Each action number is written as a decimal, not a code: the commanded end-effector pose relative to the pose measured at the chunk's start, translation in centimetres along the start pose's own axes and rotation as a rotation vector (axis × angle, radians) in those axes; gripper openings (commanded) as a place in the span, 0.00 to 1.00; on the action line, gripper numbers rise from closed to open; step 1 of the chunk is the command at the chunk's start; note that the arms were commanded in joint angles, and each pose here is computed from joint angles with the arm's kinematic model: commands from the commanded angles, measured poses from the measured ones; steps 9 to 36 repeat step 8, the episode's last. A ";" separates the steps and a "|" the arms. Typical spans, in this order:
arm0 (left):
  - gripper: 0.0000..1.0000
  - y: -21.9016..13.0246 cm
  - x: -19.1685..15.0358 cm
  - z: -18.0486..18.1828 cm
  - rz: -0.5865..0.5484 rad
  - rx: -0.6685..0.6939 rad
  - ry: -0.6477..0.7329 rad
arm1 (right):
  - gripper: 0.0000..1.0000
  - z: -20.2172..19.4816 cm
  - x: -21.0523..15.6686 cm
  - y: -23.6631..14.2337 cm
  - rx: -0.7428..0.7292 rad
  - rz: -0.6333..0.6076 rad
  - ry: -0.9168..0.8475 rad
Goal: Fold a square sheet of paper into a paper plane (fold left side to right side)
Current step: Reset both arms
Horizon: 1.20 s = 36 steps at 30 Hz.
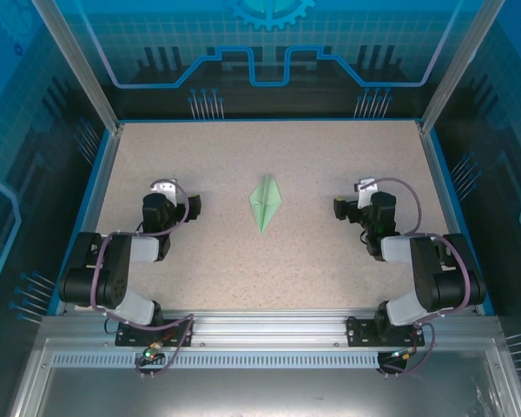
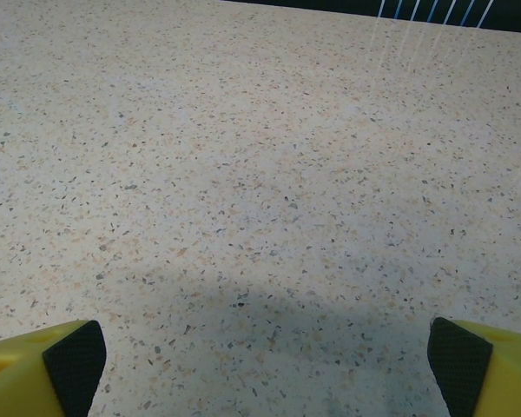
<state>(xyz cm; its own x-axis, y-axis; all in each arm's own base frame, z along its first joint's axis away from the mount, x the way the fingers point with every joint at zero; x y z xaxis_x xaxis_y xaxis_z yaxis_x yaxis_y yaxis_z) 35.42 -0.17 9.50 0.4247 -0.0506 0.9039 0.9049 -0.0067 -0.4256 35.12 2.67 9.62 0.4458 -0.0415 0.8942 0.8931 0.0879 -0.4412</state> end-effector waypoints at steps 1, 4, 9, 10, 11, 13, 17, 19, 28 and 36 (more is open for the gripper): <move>0.99 0.0 1.2 -0.1 -0.038 -0.024 -0.011 | 0.99 0.1 1.5 0.3 0.010 -0.048 -0.013; 0.99 0.0 1.2 -0.1 -0.038 -0.023 -0.011 | 0.99 0.1 1.5 0.3 0.009 -0.048 -0.013; 0.99 0.0 1.2 -0.1 -0.038 -0.024 -0.011 | 0.99 0.2 1.5 0.3 0.012 -0.049 -0.010; 0.99 0.0 1.2 -0.1 -0.038 -0.024 -0.011 | 0.99 0.2 1.5 0.3 0.012 -0.049 -0.010; 0.99 0.0 1.2 -0.1 -0.038 -0.024 -0.011 | 0.99 0.2 1.5 0.3 0.012 -0.049 -0.010; 0.99 0.0 1.2 -0.1 -0.038 -0.024 -0.011 | 0.99 0.2 1.5 0.3 0.012 -0.049 -0.010; 0.99 0.0 1.2 -0.1 -0.038 -0.024 -0.011 | 0.99 0.2 1.5 0.3 0.012 -0.049 -0.010; 0.99 0.0 1.2 -0.1 -0.038 -0.024 -0.011 | 0.99 0.2 1.5 0.3 0.012 -0.049 -0.010; 0.99 0.0 1.2 -0.1 -0.038 -0.024 -0.011 | 0.99 0.2 1.5 0.3 0.012 -0.049 -0.010; 0.99 0.0 1.2 -0.1 -0.038 -0.024 -0.011 | 0.99 0.2 1.5 0.3 0.012 -0.049 -0.010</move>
Point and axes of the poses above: each hand's point on the last joint's axis, 136 mm out from that joint toward the fingers, its own y axis out along the fingers, its own z axis along the line the jaws close on, x = y × z, the point moved 4 cm from there along -y, back along the fingers, and after that the axes turned 8 degrees about y, right-handed, at the moved point
